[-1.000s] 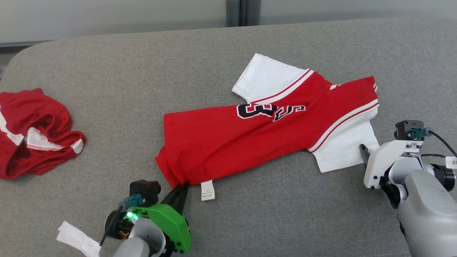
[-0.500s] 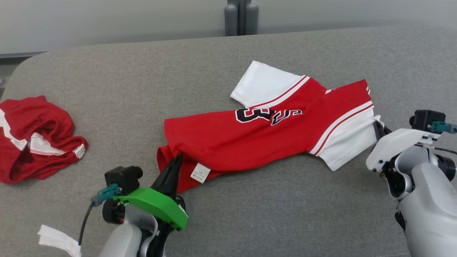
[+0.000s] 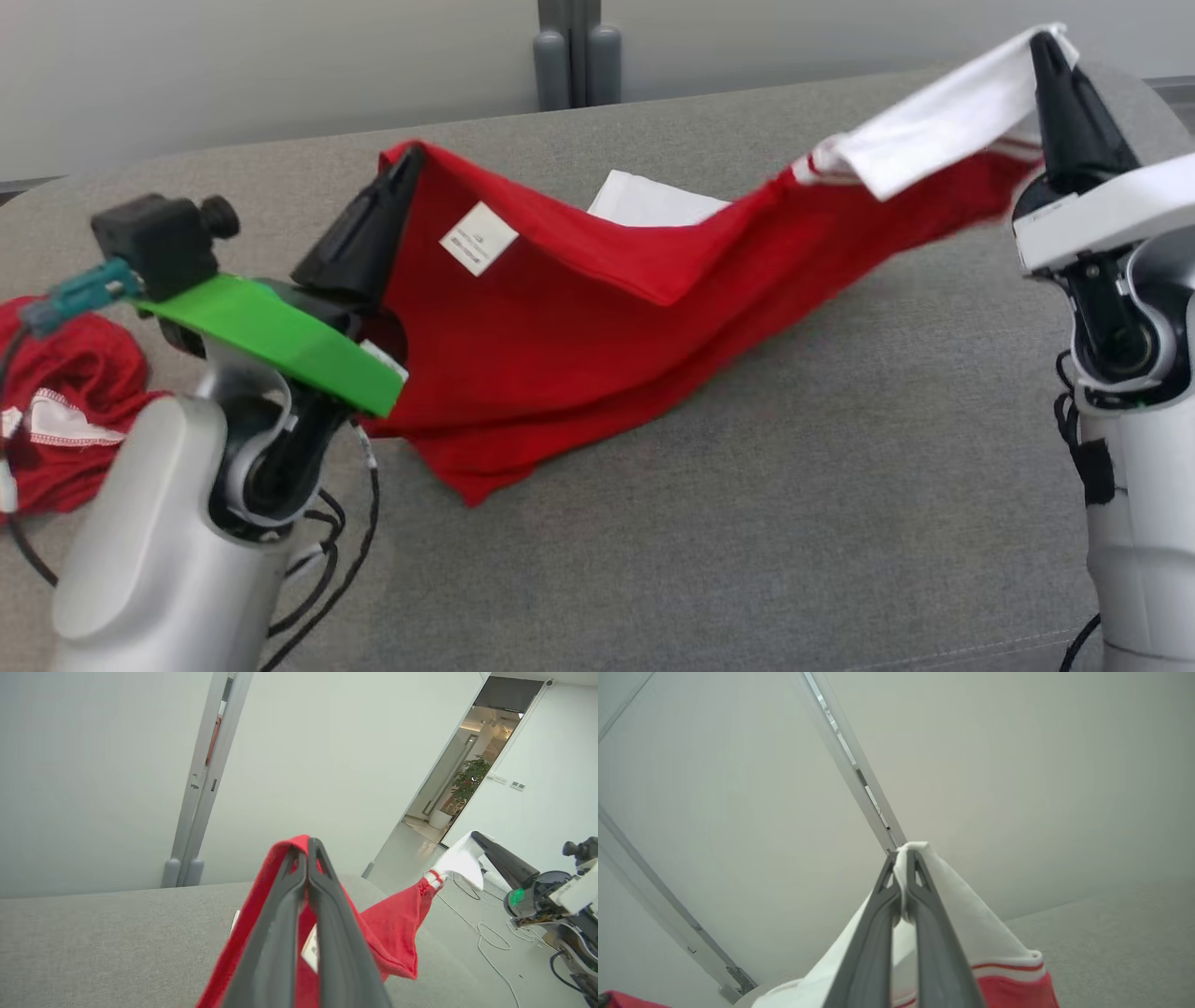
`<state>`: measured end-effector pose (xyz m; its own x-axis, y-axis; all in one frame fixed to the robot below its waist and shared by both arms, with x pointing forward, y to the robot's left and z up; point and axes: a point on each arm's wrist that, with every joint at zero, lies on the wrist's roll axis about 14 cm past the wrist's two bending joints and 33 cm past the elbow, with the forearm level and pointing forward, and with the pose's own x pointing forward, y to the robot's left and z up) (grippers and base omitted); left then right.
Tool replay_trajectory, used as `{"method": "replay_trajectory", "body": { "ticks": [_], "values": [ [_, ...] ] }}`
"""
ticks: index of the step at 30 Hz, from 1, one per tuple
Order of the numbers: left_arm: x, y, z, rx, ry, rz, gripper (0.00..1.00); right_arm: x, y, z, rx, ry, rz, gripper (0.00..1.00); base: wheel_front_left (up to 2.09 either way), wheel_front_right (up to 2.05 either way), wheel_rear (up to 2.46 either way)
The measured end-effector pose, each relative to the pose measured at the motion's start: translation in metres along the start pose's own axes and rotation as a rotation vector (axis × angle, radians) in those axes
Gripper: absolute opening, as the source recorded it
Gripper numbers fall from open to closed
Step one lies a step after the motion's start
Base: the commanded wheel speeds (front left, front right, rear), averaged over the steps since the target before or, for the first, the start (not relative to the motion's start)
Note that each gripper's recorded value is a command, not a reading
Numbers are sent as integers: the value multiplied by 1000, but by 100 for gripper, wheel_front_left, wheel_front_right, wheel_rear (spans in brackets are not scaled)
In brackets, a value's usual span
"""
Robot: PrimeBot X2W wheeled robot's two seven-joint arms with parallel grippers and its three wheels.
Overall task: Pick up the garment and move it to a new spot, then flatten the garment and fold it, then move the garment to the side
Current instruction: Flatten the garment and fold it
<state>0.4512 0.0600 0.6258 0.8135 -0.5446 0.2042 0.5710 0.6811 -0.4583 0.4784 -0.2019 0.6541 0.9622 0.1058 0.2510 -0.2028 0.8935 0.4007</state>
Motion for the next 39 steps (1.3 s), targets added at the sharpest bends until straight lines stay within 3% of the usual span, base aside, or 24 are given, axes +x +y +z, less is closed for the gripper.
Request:
{"method": "replay_trajectory", "body": {
  "ticks": [6,12,20,25,27,33,39],
  "values": [
    [33,-23,36,17,-39,-122,0,16,34,62,-2,-126,107,0,0,0,0],
    [69,-16,59,69,-67,-144,0,47,48,119,-35,-252,156,0,0,0,0],
    [128,33,87,70,-163,-71,0,121,17,94,-128,-176,47,0,0,0,0],
    [158,67,89,99,-281,-10,0,149,-7,112,-136,-389,-22,0,0,0,0],
    [168,76,89,119,-342,2,0,155,-5,125,-138,-512,-13,0,0,0,0],
    [184,74,119,205,-518,-39,0,167,24,147,-123,-639,89,0,0,0,0],
    [182,77,124,257,-576,-65,0,171,21,130,-169,-608,134,0,0,0,0]
  ]
}}
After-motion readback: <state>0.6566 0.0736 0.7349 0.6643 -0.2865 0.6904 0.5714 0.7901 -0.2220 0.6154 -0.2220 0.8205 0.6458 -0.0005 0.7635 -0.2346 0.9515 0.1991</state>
